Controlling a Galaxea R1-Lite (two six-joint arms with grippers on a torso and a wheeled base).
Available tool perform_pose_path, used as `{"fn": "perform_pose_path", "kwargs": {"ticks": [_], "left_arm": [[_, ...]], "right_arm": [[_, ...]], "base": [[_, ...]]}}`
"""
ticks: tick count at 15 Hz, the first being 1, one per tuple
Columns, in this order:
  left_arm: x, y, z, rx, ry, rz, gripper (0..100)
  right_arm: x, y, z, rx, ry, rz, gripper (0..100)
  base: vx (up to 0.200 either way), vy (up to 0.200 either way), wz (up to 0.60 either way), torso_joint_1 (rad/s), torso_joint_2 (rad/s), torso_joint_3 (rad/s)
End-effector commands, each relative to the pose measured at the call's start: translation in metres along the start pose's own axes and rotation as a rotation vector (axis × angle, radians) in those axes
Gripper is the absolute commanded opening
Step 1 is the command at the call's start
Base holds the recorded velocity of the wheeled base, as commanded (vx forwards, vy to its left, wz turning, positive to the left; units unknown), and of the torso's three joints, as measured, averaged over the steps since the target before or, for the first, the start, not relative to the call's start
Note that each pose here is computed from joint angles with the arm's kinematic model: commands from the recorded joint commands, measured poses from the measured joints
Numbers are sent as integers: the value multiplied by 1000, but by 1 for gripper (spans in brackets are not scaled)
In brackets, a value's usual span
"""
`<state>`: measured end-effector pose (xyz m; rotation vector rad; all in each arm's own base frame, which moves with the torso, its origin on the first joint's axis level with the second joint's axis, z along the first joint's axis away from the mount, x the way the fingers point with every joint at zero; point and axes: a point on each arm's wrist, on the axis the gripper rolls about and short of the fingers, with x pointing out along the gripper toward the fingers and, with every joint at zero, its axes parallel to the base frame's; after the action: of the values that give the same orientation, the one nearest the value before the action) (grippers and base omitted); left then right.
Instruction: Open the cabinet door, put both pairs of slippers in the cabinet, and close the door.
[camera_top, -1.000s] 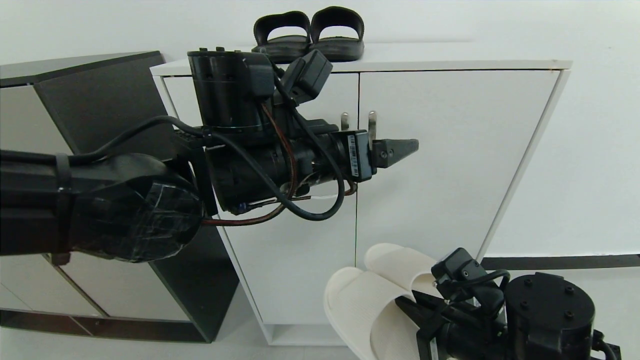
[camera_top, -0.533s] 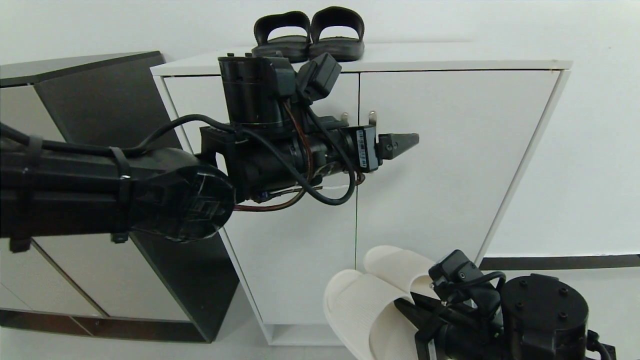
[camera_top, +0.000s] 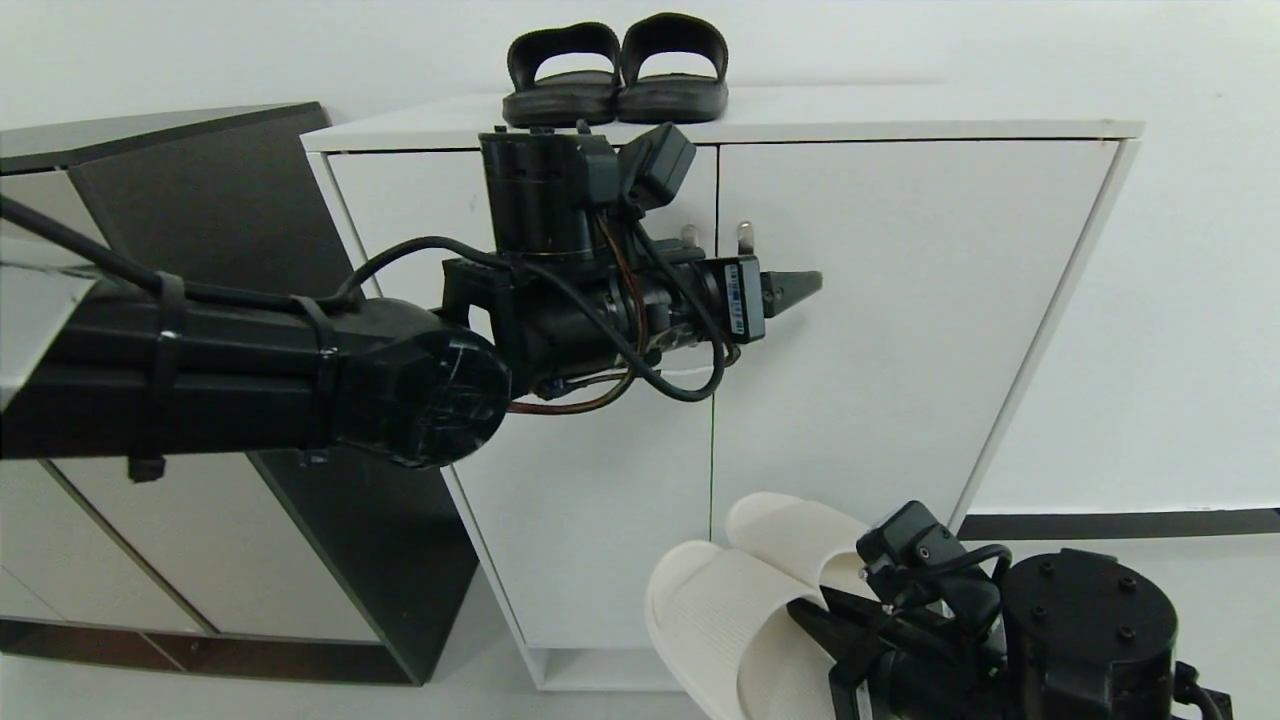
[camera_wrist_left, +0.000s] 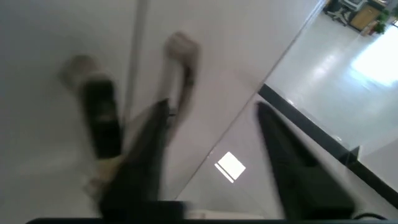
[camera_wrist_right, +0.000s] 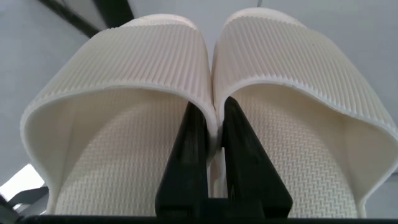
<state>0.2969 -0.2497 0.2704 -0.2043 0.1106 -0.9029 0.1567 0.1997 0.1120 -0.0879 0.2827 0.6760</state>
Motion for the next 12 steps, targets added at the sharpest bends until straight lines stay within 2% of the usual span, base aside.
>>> {"fn": "perform_pose_path", "kwargs": {"ticks": [1,5,7,12], "left_arm": [[-2,-2,0,-4,3,-8,0],[-15,-19,-2,-7,17,-44,0],[-29,-27,-11,-12,44,-58,0],[-60,-43,-23,-5,27,-101,0]], "right_arm": [[-6,0,-3,-2,13,47,0],[-26,-2,-6,-13,22,194,0],[-35,-3,-9,-33,25,248,0],[-42,-2,-14,-88,35,312,0]], "base": [[0,0,0,0,0,0],[0,0,0,0,0,0],[0,0,0,0,0,0],[0,0,0,0,0,0]]}}
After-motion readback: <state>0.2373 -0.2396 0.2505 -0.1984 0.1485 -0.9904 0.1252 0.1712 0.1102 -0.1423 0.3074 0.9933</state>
